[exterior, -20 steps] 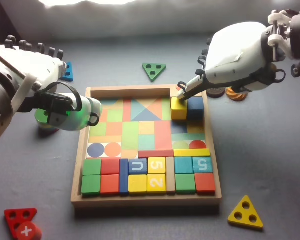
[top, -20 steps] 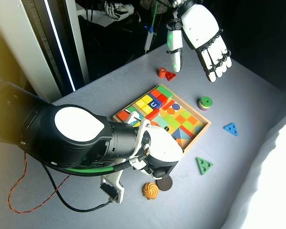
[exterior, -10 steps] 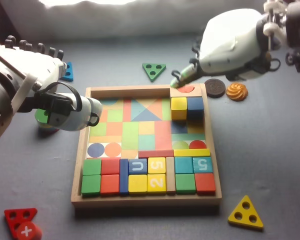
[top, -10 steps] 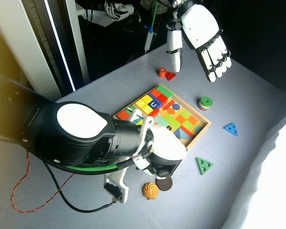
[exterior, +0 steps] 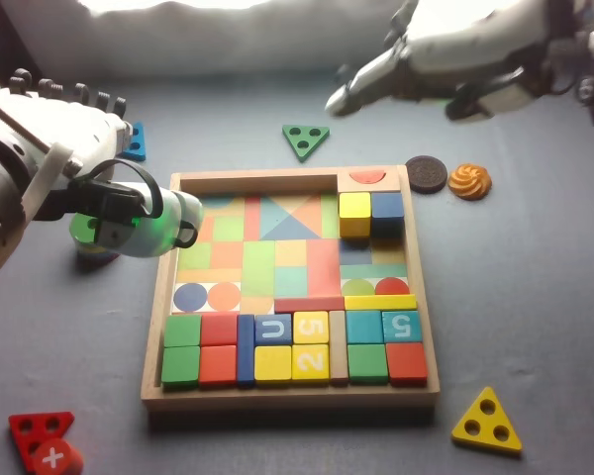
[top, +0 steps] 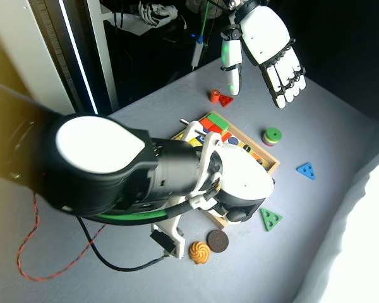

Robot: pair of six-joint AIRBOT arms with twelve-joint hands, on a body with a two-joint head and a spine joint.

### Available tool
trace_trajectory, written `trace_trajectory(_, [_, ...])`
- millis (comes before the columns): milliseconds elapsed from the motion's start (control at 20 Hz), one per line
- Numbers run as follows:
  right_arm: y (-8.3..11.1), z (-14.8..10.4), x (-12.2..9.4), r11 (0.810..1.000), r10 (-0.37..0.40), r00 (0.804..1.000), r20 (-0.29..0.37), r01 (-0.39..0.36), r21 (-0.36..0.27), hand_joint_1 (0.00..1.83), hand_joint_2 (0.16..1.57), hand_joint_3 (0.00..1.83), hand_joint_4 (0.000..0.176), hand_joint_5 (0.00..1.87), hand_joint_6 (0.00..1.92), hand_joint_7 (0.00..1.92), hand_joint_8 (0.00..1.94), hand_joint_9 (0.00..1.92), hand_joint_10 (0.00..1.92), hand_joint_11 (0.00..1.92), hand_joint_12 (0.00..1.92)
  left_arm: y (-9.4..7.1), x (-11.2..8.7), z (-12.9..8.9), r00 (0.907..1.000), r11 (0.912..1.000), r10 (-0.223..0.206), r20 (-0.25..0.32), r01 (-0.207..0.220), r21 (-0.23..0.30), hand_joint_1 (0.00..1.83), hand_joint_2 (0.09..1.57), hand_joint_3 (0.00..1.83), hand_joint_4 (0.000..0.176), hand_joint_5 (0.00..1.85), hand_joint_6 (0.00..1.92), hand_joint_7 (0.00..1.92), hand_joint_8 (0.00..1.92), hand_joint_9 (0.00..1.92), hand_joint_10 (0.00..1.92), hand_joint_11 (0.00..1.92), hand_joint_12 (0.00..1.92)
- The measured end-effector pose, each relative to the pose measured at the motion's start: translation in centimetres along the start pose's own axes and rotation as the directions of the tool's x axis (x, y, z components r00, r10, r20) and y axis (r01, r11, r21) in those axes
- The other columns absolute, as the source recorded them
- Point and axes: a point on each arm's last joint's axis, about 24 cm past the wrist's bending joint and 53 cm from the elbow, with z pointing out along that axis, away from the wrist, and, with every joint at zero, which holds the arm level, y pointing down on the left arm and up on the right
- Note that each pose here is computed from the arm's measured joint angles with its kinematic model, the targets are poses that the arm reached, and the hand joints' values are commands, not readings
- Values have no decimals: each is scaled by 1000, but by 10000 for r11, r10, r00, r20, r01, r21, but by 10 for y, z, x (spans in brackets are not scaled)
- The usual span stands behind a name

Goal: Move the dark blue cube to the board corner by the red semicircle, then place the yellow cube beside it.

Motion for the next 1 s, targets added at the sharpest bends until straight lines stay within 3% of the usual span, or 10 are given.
trace_trajectory(150, [-10,-26,14,9961,397,9992,-57,-391,796,1792,1133,3,0,399,2,1098,1941,1248,1921,1347,1921,0,0,0,10000,10000,0,-1,0,4,0,1259,0,0,136,3,102,2,70,3,6,41])
trace_trajectory(250, [-1,-41,32,9948,484,9982,-359,-450,909,1798,1140,5,0,397,1,1054,1941,1213,1921,1323,1921,0,0,0,10000,10000,0,0,0,0,12,1258,0,0,143,4,114,6,79,5,13,50])
trace_trajectory(450, [16,-57,46,9879,1148,9925,-421,-1096,1097,1774,1140,4,0,370,5,1022,1941,1200,1921,1314,1921,-1,0,0,10000,10000,3,-13,-3,31,6,1258,0,0,138,3,109,1,71,0,1,56])
trace_trajectory(600, [9,-61,51,9842,1144,9924,-447,-1071,1407,1765,1156,7,0,323,0,991,1941,1132,1921,1209,1883,0,0,0,10000,10000,4,4,-4,-3,20,1263,1,0,154,5,121,5,85,6,18,53])
trace_trajectory(700, [2,-68,49,9741,1627,9864,-210,-1572,1627,1745,1160,7,0,352,11,1001,1941,1144,1921,1212,1919,-1,0,0,10000,10000,4,-8,-4,29,14,1264,1,0,159,5,126,5,90,6,20,65])
trace_trajectory(800, [-6,-74,62,9745,1394,9888,-530,-1275,1847,1714,1180,13,0,392,16,995,1941,1151,1921,1146,1921,0,0,0,10000,10000,4,7,-4,-10,8,1263,0,0,146,1,119,1,86,1,3,99])
trace_trajectory(900, [-8,-77,71,9752,1315,9891,-664,-1170,1877,1616,1185,10,0,400,10,998,1907,1219,1921,1224,1921,0,0,0,10000,10000,5,2,-5,0,0,1256,0,0,135,0,111,0,79,1,0,114])
trace_trajectory(1000, [-6,-79,64,9762,1396,9894,-397,-1308,1730,1500,1169,3,0,531,18,977,1861,1219,1921,1281,1921,0,0,0,10000,10000,4,-1,-4,11,0,1258,0,0,140,1,117,2,85,2,0,132])
